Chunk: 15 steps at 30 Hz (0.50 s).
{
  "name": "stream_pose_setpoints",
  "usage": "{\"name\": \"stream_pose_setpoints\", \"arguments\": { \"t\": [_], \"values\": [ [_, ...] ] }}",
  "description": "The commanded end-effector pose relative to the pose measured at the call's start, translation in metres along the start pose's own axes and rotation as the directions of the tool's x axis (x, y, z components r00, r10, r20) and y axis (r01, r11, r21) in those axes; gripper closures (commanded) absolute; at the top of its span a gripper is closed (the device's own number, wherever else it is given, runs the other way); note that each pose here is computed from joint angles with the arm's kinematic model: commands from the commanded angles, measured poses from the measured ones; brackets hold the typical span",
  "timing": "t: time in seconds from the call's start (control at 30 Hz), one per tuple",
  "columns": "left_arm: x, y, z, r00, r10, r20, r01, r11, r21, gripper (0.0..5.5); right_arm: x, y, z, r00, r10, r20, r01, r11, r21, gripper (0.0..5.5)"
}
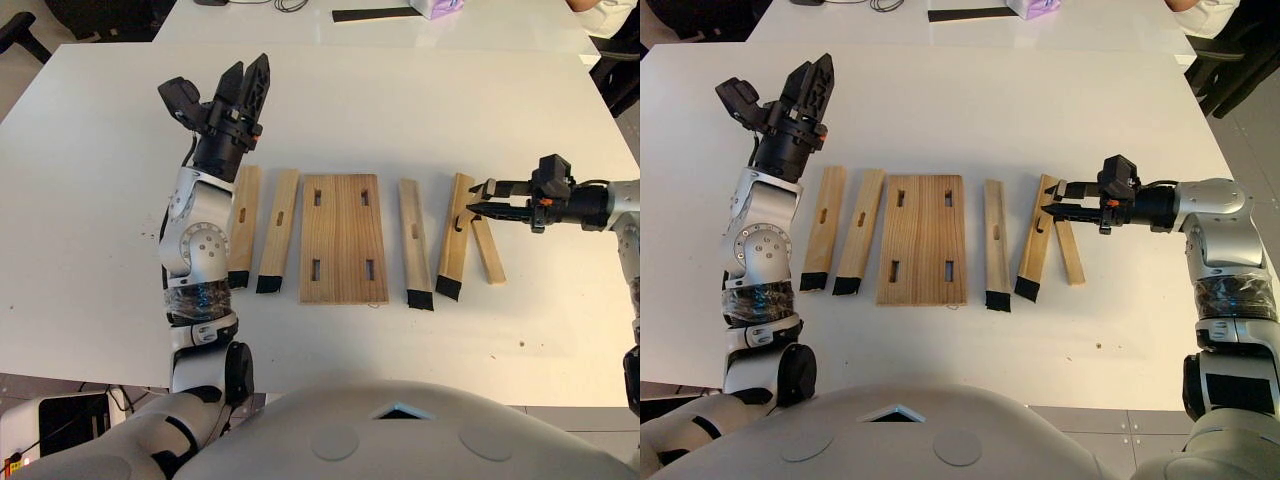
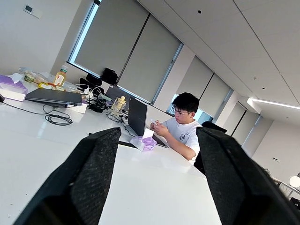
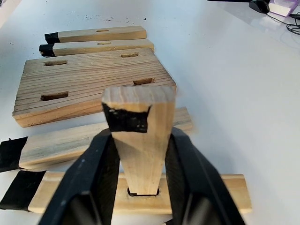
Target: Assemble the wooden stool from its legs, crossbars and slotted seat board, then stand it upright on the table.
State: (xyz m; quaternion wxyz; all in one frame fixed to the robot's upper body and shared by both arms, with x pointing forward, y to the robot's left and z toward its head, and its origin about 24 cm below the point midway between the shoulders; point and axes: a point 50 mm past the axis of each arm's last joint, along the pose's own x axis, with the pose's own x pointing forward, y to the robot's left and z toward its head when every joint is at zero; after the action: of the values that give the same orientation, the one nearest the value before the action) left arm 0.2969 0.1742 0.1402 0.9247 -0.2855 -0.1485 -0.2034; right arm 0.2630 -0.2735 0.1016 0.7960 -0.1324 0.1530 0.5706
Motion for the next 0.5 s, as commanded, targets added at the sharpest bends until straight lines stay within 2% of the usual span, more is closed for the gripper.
{"name": "stream_pose_setpoints", "arguments": {
  "t": [0.03, 0.4, 0.43, 0.5],
  "values": [
    [-0.002, 0.0, -0.001, 1.0, 0.006, 0.0, -0.006, 1.0, 0.002, 2.51, 0.008, 0.023, -0.055, 0.98, 0.09, -0.178, -0.053, 0.978, 0.201, 4.22],
    [0.001, 0.002, -0.001, 1.0, 0.007, 0.0, -0.007, 1.0, 0.008, 2.51, 0.014, 0.018, -0.055, 0.99, 0.034, -0.135, -0.008, 0.983, 0.185, 4.22],
    [0.001, 0.002, -0.001, 1.0, 0.007, -0.002, -0.007, 1.0, 0.01, 2.51, 0.015, 0.014, -0.051, 0.994, 0.004, -0.105, 0.015, 0.983, 0.181, 3.85],
    [-0.001, 0.003, -0.001, 1.0, 0.004, -0.003, -0.004, 1.0, 0.021, 2.51, 0.013, 0.007, -0.04, 0.998, -0.042, -0.037, 0.049, 0.981, 0.188, 3.56]
  ]
}}
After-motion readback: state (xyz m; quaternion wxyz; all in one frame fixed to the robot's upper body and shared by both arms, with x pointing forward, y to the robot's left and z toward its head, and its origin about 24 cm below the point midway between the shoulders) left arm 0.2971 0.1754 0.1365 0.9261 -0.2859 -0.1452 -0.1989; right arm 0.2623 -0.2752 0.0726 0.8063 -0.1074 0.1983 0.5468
